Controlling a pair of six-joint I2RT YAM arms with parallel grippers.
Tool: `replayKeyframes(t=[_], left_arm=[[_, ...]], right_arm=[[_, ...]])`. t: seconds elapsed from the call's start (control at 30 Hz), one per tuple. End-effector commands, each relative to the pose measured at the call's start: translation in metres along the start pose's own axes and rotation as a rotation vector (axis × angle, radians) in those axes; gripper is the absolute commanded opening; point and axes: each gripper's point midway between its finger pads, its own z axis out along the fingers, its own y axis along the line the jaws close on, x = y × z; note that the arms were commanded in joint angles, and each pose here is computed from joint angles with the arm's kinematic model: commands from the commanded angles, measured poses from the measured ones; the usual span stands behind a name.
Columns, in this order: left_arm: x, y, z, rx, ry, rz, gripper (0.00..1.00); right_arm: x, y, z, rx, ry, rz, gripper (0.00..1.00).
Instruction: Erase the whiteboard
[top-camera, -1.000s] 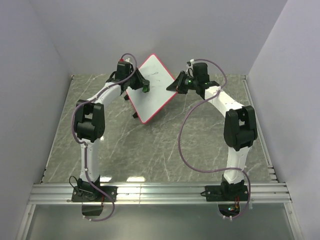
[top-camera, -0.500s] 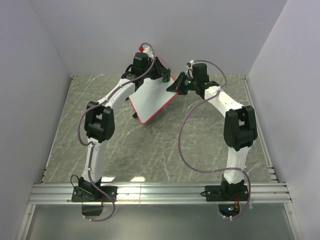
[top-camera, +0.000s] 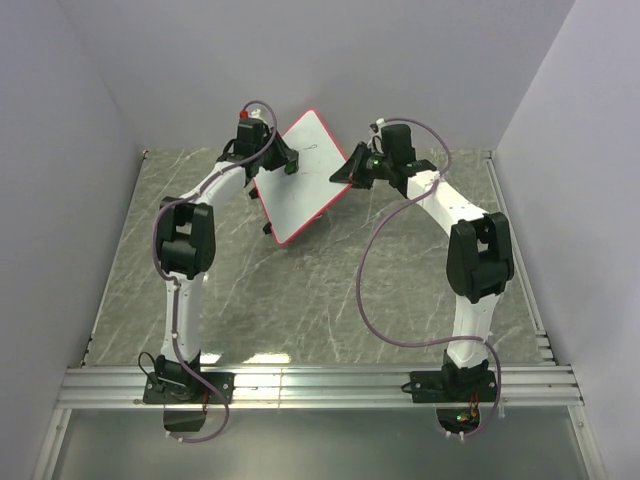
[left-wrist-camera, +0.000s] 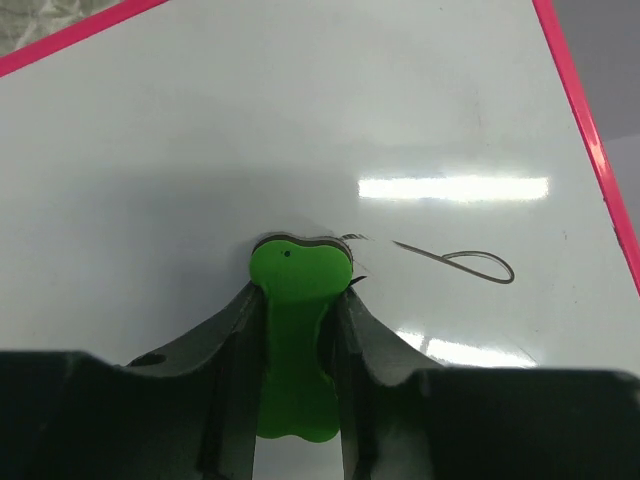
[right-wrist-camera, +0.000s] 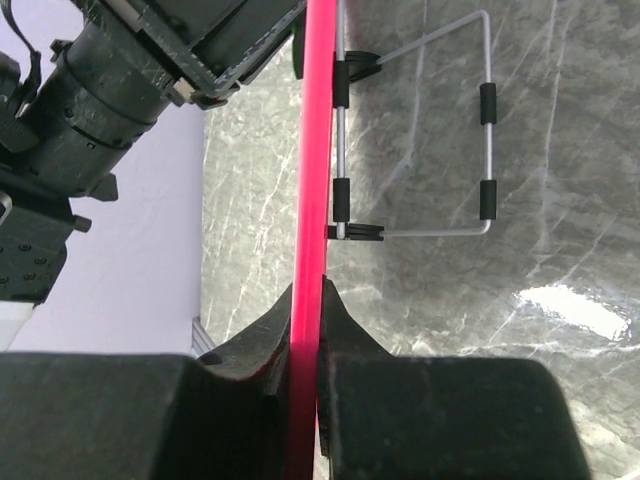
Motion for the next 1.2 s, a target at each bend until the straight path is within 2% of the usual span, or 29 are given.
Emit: replayKeyframes(t=[0.0,0.33,0.43,0.63,0.87,0.97,1.0,1.03,1.17], left_arm=[[0.131,0.036,0.013,-0.093,0.387,-0.031,0.0],[0.135,-0.09,-0.023,0.172,0.409,0.028,0.0],[0.125,-0.101,-0.019,0.188,0.385,0.033,0.0],[0.108,-0.088,0.017,0.17,0.362,0.027,0.0],[0.116,-0.029,0.041,0.042,0.378,-0.01,0.0],[0.126,-0.001,0.05,-0.012,0.411,-0.017,0.0],[0.146,0.027,0.054,-0.082,0.47,-0.029,0.0],[0.136,0.023,0.058,-0.076,0.452,-0.016,0.0],[0.141,0.045,0.06,-0.107,0.466,-0.023,0.0]], right_arm=[[0.01,0.076,-0.021,-0.174,0.035,-0.144,0.0],[0.012,0.066,-0.013,-0.155,0.037,-0.13,0.0],[0.016,0.062,-0.01,-0.15,0.044,-0.125,0.0],[0.03,0.062,-0.007,-0.126,0.08,-0.152,0.0],[0.033,0.061,-0.011,-0.114,0.09,-0.166,0.0],[0.032,0.063,-0.011,-0.119,0.089,-0.166,0.0],[0.032,0.064,-0.01,-0.124,0.09,-0.168,0.0],[0.033,0.064,-0.009,-0.127,0.094,-0.166,0.0],[0.033,0.066,-0.008,-0.131,0.104,-0.188,0.0]])
